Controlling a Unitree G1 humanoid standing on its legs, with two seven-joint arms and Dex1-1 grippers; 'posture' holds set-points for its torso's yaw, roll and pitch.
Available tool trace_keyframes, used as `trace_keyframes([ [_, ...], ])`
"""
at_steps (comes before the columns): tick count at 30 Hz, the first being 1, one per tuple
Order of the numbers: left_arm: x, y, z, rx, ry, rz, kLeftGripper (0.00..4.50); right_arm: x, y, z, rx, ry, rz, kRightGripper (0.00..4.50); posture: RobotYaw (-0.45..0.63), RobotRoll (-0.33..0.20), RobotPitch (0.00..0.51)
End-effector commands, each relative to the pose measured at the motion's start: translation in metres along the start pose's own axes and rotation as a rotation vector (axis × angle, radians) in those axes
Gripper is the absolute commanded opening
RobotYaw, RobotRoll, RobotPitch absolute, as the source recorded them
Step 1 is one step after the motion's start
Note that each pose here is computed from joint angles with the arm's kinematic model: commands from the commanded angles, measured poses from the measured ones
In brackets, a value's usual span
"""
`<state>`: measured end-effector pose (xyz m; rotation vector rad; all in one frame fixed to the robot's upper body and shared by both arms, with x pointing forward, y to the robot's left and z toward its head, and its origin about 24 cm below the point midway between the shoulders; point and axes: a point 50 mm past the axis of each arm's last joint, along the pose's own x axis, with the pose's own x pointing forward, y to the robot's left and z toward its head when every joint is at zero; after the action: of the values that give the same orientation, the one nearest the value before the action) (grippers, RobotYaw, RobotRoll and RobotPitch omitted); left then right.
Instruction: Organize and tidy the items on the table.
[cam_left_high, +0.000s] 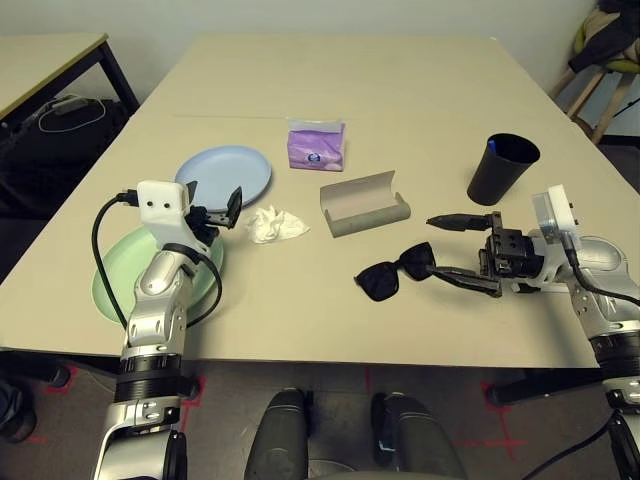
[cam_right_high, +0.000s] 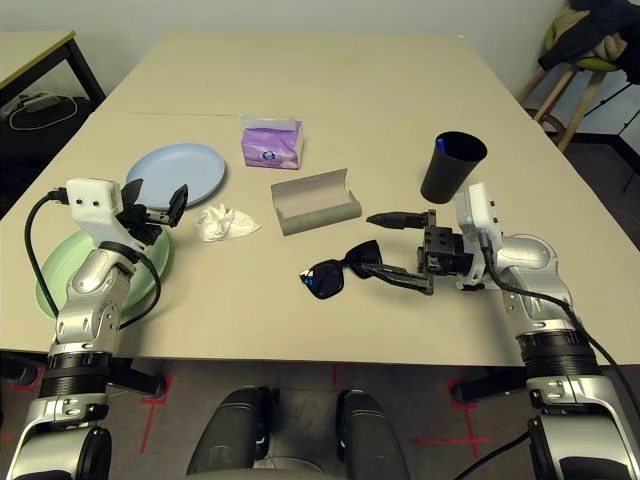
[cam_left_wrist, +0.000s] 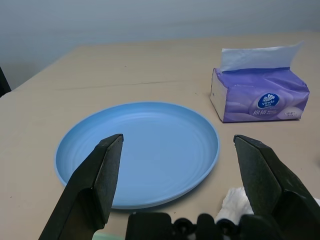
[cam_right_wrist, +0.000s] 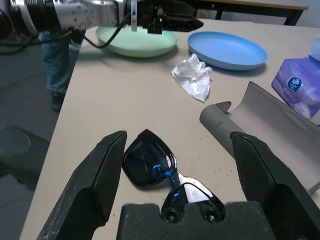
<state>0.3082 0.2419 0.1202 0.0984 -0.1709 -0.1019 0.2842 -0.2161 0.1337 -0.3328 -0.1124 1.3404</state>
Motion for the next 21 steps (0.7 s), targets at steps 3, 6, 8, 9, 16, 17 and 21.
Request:
trace_keyframes([
  [3,-0.002,0.001,0.003,0.013,0.004,-0.017,4.5,0.003,-0.001,0.0,-0.018,0.057,0.034,4.48,0.17,0.0,0.077],
  [6,-0.003,0.002,0.004,0.014,0.014,-0.035,4.5,0.005,-0.001,0.002,-0.019,0.053,0.034,4.48,0.17,0.0,0.077],
  [8,-0.004,0.003,0.005,0.014,0.026,-0.055,4.5,0.008,-0.001,0.002,-0.02,0.045,0.036,4.48,0.18,0.0,0.077],
  [9,-0.005,0.003,0.006,0.013,0.033,-0.066,4.5,0.008,0.0,0.003,-0.02,0.043,0.039,4.48,0.18,0.0,0.077],
  [16,-0.014,0.023,0.016,0.02,0.132,-0.126,4.5,0.013,0.001,0.003,-0.019,0.029,0.046,4.48,0.18,0.0,0.08],
  [17,-0.016,0.026,0.017,0.023,0.16,-0.141,4.5,0.013,0.001,0.003,-0.018,0.026,0.046,4.48,0.18,0.0,0.08],
  [21,-0.024,0.043,0.019,0.021,0.299,-0.165,4.5,0.015,0.001,0.002,-0.015,0.022,0.048,4.48,0.19,0.0,0.081],
])
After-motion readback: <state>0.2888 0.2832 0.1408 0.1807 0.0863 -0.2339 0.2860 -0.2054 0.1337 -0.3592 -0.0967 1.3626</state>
